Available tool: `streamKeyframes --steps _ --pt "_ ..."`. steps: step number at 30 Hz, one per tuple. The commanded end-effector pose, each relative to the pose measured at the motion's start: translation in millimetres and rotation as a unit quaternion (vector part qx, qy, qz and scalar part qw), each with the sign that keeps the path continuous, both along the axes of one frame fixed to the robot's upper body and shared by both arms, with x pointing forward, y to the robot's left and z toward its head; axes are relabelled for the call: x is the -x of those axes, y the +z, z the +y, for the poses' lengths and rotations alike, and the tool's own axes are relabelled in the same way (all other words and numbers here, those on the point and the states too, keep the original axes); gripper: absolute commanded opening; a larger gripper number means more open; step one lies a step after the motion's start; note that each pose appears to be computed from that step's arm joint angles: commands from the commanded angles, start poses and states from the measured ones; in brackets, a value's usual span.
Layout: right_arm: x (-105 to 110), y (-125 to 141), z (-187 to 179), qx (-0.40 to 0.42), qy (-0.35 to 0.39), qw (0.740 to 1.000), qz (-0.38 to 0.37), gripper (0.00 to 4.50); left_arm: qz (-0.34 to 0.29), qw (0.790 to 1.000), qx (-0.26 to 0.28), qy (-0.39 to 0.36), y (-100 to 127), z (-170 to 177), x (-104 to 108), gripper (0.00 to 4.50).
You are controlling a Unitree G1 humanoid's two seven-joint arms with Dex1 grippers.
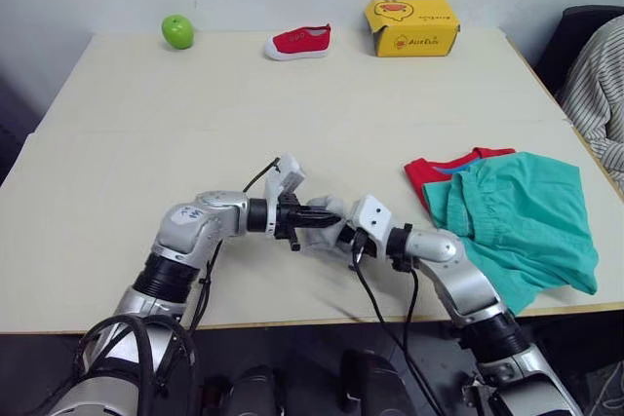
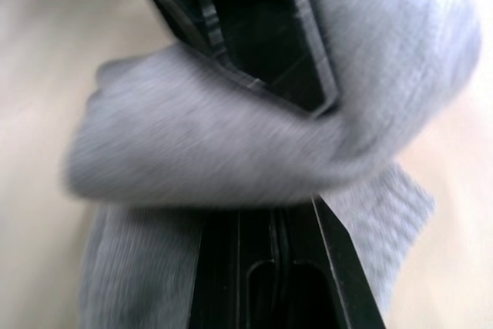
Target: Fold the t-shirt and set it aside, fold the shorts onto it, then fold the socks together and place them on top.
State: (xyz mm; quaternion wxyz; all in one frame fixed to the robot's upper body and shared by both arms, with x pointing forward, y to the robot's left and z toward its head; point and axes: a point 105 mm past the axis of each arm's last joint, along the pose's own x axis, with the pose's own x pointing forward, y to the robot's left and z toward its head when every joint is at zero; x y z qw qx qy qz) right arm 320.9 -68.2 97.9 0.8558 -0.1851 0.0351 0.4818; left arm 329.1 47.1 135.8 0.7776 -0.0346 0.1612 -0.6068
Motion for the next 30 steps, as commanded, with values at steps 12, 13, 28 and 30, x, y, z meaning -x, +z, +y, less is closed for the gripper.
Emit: streamKeyframes --steps 12,13,28,30 --pt "13 26 -62 -0.076 -0.09 0.992 0.033 0.0 -0.135 0.986 0.056 -0.085 -2 -8 12 3.46" --pt "14 29 -65 -0.081 -0.093 0.992 0.031 0.0 -0.141 0.984 0.06 -0.089 -2 -8 13 3.74" --pt "2 82 -11 -0.139 0.013 0.99 -0.017 0.0 -0.227 0.974 0.02 0.006 3 29 -11 1.54" --pt "-2 77 0 -0.122 0.026 0.992 -0.024 0.0 -0.229 0.973 0.002 -0.009 -9 20 -7 0.87"
